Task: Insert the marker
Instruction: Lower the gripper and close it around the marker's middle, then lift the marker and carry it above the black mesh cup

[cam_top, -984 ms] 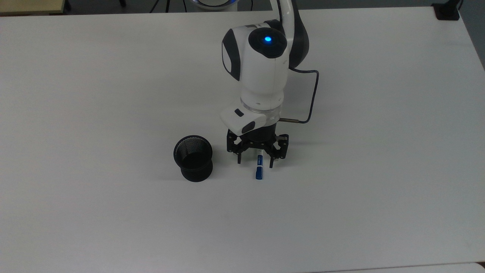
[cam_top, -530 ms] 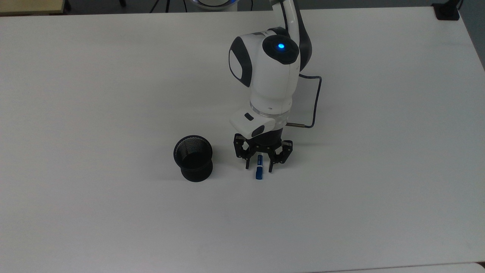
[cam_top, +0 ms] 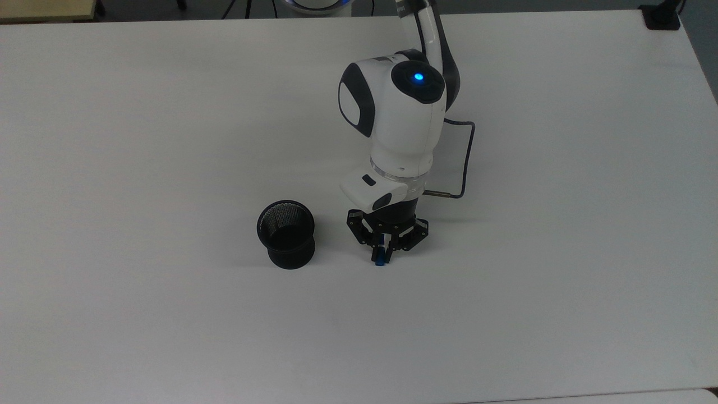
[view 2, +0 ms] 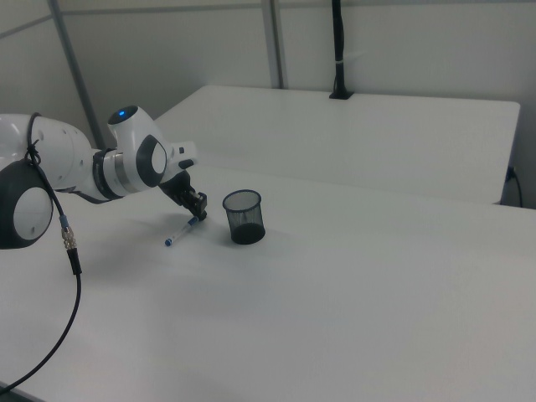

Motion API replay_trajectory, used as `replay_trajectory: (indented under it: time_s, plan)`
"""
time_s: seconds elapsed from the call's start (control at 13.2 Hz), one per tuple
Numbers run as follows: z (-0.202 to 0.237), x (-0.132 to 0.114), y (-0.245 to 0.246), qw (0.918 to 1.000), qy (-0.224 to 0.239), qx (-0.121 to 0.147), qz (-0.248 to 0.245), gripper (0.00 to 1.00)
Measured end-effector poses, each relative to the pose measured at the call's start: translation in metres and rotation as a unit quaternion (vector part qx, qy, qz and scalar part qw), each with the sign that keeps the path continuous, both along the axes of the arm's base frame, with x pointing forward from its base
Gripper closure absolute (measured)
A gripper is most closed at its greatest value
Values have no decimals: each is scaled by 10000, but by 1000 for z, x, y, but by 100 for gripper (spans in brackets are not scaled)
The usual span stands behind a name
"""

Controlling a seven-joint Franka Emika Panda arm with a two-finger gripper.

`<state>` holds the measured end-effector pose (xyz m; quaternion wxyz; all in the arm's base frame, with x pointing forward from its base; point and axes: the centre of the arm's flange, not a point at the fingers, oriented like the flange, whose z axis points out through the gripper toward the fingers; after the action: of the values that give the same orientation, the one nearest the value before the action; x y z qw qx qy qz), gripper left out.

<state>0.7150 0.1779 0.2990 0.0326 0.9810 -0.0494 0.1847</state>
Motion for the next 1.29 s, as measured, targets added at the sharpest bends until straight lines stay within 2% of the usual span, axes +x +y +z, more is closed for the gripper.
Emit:
replay_trajectory:
  time_s: [0.38, 0.45, 0.53, 0.76, 1.06, 1.21, 1.29]
  plan:
    - [-1, 0, 0, 10000, -4, -30, 23, 72]
    - [-1, 0, 0, 10000, -7, -35, 27, 74]
    - [0, 1, 0, 10000, -23, -33, 26, 82]
    - [18, 7, -2, 9998, -182, 1, 0, 82]
    - [113, 10, -17, 9963, -842, 105, -122, 82]
    - [162, 7, -54, 9927, -1142, 124, -364, 82]
    - [170, 4, -67, 9919, -1184, 114, -448, 82]
